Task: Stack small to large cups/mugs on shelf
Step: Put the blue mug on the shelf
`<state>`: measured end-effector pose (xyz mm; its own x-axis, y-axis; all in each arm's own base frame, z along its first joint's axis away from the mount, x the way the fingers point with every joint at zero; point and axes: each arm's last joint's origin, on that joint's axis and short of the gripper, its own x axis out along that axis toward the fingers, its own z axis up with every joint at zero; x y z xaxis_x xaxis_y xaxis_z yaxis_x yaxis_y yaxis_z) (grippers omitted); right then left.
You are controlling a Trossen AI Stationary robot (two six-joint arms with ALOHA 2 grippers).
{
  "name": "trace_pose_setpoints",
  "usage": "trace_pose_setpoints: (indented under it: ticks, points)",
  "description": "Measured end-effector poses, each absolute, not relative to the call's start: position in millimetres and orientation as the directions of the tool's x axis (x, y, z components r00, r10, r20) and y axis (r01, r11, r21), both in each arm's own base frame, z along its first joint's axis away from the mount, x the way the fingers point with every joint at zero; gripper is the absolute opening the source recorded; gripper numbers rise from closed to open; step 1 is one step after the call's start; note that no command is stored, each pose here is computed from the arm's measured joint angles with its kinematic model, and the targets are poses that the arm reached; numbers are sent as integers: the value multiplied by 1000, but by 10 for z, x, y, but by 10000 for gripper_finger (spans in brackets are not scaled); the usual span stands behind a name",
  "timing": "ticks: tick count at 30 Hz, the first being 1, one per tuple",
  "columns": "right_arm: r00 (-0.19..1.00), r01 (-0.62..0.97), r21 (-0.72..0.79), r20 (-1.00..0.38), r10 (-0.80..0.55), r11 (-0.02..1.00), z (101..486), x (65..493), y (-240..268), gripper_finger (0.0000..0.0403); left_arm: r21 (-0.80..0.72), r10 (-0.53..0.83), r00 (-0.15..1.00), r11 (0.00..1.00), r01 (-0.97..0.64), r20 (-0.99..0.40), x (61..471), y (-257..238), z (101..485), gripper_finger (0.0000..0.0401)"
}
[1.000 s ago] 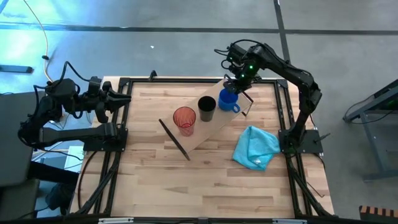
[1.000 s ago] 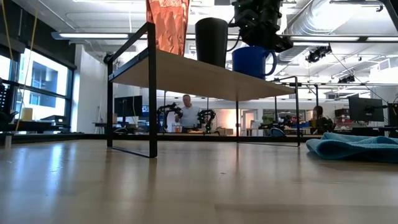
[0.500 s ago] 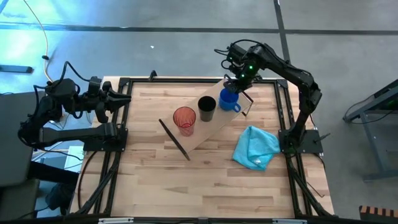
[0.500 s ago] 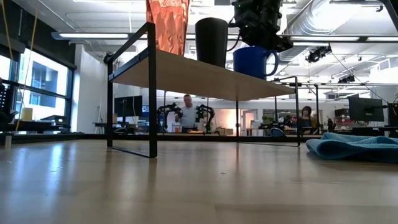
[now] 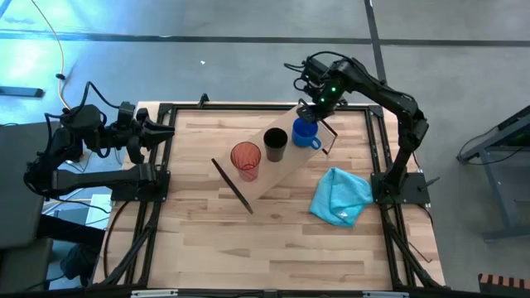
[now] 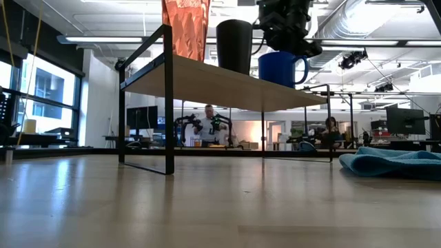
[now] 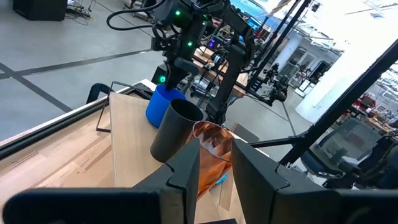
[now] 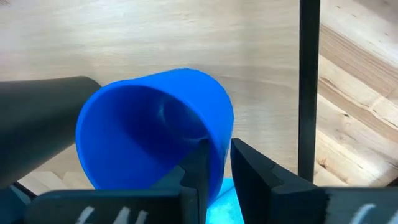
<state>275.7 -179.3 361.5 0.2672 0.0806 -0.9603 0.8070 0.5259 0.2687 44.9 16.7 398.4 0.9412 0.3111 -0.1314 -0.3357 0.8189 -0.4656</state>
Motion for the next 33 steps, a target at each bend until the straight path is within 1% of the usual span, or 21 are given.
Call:
trace_pose_setpoints:
  ticks: [16,25,33]
  points:
    - [312,796,290,-949,50,531,3627,2801,-1824,57,-466,311,941,819,-336,-132,450,168,3983,83]
    - [330,791,298,-943,39,535,3632,2818,-1835,34,-466,310,942,819,-335,-132,450,167,3983,83]
    - [315,788,290,-948,49,544,3627,2804,-1825,32,-467,307,942,819,-335,-137,449,166,3978,83]
